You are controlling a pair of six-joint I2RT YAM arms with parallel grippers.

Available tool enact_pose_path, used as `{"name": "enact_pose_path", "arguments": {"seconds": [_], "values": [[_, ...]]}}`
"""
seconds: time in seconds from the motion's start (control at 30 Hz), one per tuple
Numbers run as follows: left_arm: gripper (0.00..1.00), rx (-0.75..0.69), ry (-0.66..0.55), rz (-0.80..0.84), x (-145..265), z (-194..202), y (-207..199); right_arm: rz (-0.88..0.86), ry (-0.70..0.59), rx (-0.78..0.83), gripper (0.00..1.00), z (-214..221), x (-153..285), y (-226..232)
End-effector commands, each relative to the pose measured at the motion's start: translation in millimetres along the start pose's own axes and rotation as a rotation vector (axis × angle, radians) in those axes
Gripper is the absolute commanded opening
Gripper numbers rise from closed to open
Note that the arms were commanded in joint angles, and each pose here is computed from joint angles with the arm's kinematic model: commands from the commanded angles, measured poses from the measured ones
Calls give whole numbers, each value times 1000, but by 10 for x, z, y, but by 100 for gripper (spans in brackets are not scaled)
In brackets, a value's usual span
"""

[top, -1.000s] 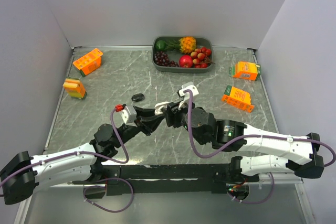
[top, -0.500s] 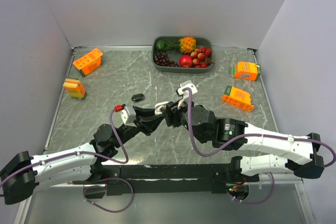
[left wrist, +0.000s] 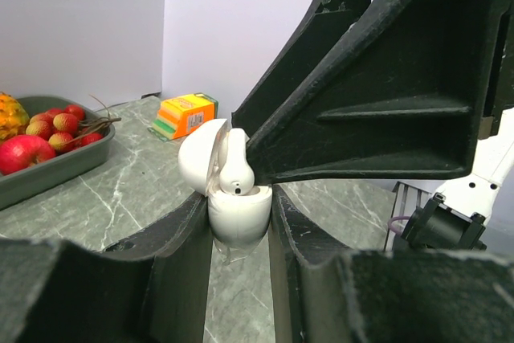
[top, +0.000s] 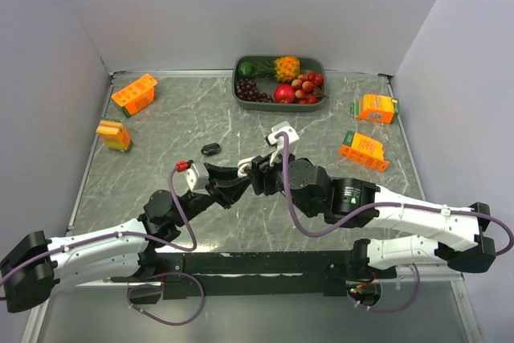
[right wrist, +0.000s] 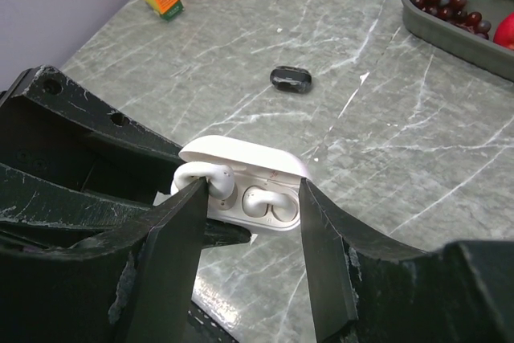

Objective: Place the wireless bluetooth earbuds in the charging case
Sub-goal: Place the earbud in the charging case.

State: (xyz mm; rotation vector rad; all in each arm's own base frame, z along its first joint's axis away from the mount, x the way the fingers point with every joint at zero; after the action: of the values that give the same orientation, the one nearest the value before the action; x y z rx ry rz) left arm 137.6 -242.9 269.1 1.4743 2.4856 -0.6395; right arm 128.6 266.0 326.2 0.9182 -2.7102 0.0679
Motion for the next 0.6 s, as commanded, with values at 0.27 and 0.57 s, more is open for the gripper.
{"name": "enact_pose_path", "arguments": {"seconds": [0.27, 0.57], "values": [[1, 18, -107, 38, -34, -213, -80, -40, 114, 46, 64, -29, 131, -41], [1, 25, -110, 45, -35, -201, -87, -56, 145, 25, 64, -46, 116, -69]]}}
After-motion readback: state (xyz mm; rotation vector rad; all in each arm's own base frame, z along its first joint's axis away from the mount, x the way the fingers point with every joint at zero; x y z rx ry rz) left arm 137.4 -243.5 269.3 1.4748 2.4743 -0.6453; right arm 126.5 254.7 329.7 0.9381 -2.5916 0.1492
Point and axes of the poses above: each gripper's point midway between its finger pads, its own x axis back along the fingers, its own y axis along the line the jaws close on, z = x × y, the point moved 6 cm from there along x, back along the fingers, and after that the axes turned 6 degrees about x, right-handed, at the moved point
